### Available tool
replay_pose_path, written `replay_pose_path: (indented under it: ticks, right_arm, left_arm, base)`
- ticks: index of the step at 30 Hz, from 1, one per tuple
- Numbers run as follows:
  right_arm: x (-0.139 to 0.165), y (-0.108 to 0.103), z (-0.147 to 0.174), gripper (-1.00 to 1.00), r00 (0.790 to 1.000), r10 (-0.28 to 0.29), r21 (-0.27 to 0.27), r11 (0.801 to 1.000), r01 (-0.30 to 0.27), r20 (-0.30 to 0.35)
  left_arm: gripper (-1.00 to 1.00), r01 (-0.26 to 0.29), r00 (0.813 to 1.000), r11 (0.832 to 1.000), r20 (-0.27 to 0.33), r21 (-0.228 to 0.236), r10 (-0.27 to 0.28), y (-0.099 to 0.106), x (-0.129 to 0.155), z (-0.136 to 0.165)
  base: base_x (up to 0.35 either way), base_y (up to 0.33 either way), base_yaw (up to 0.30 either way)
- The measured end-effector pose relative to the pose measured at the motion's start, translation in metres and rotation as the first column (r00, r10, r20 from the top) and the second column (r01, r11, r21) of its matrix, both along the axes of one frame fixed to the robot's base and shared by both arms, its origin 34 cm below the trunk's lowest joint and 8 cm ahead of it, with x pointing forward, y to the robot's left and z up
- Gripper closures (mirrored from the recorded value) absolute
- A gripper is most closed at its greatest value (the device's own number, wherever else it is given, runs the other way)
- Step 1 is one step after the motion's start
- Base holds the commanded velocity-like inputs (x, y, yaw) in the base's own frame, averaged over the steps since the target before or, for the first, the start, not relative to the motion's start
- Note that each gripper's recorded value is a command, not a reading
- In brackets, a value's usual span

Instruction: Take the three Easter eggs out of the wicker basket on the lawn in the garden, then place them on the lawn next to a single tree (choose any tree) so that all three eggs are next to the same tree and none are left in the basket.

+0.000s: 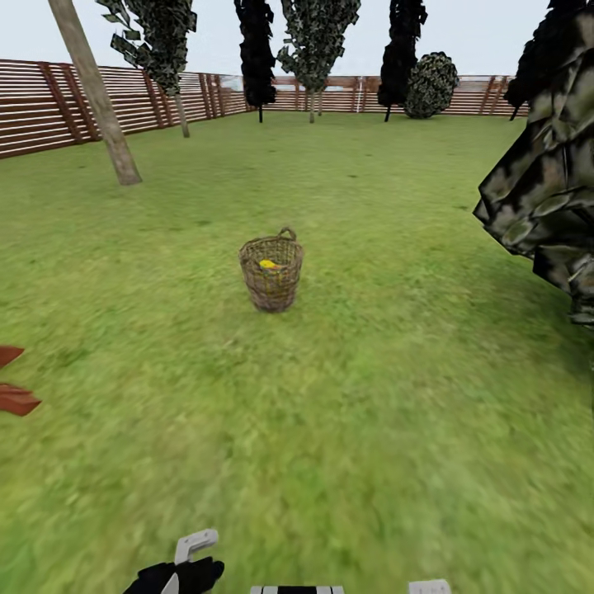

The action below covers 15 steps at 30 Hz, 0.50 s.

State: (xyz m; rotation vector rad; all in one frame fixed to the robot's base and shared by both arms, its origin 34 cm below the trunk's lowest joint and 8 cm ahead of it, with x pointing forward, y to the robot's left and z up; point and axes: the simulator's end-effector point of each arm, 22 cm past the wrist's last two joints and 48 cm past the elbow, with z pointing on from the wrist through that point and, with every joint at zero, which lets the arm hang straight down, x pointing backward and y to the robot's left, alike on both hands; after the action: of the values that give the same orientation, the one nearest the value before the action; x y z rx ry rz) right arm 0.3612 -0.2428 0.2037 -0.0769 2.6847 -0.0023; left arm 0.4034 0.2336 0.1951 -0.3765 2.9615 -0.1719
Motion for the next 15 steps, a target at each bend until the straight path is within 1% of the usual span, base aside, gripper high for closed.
replay_pose_path:
  ticks: [15]
  right_arm:
    - [-0.0002,0.0005,-0.0001,-1.0,1.0,0.001,0.0,1.0,-0.001,0.0]
  left_arm:
    - [-1.0,0.0,1.0,1.0,0.0,0.0,0.0,0.0,-0.0001,0.0]
  base:
    - [0.331,0.0,-0.003]
